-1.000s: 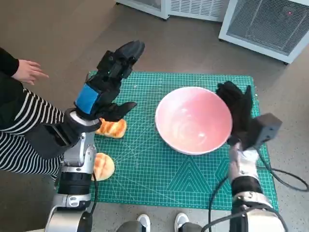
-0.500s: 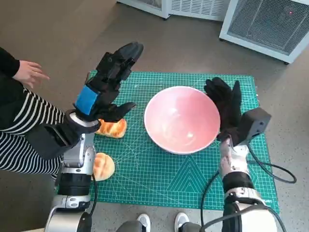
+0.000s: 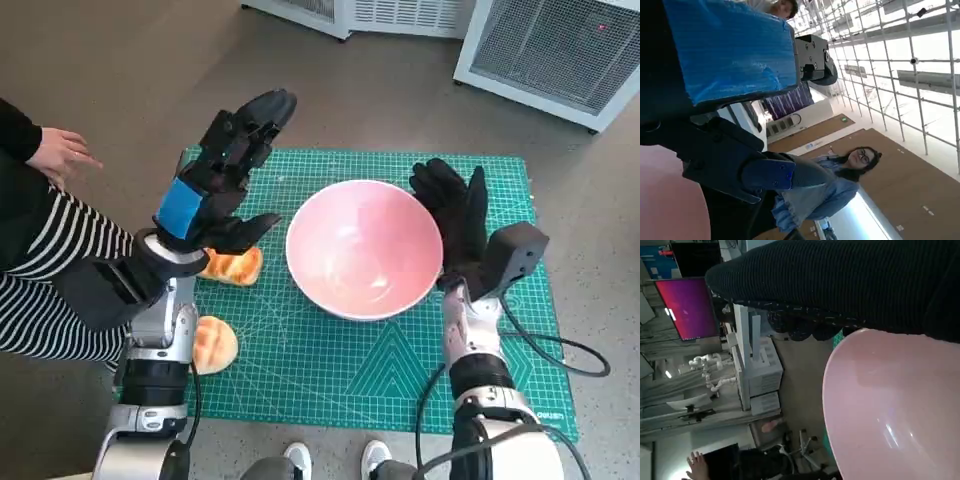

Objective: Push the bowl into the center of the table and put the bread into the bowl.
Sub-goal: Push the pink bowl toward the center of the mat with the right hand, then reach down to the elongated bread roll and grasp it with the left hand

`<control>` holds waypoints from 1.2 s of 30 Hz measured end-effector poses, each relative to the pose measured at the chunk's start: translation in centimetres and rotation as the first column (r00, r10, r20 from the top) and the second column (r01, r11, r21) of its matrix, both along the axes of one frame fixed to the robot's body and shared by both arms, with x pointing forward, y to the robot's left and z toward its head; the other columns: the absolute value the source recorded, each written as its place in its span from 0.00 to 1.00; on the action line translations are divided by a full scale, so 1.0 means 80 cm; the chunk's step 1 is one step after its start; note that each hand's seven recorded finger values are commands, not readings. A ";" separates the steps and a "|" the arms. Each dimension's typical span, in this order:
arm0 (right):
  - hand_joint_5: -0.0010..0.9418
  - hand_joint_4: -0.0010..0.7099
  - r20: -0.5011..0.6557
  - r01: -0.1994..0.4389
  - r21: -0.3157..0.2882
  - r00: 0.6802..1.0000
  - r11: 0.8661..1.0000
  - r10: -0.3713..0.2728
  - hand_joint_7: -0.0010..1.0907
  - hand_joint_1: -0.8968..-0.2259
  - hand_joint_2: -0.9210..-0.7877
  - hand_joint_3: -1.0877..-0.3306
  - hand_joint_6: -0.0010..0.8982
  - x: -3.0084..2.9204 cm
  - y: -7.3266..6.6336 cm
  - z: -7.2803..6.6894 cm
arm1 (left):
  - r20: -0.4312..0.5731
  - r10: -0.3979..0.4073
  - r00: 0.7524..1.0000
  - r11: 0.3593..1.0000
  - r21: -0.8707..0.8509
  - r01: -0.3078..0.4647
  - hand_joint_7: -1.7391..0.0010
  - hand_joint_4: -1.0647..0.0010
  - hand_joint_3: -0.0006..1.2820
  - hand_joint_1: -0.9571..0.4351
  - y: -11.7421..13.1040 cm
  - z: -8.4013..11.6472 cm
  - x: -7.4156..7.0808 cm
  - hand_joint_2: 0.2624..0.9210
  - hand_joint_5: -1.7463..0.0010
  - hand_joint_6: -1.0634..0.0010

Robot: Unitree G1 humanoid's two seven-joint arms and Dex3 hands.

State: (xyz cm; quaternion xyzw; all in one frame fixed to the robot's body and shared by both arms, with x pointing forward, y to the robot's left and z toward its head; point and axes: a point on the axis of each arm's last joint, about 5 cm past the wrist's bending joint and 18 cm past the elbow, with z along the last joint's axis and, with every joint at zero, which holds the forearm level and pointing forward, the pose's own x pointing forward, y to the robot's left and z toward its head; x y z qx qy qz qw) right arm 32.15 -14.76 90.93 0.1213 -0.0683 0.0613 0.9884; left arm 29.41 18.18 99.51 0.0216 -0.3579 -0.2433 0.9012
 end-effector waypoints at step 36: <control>0.01 0.15 0.650 -0.001 -0.297 0.733 0.955 0.202 0.45 0.27 0.00 0.51 0.02 -0.0372 -0.040 0.118 | -0.003 -0.041 0.999 0.999 -0.011 0.041 0.71 0.96 0.26 0.19 -0.016 0.007 0.003 1.00 0.94 1.00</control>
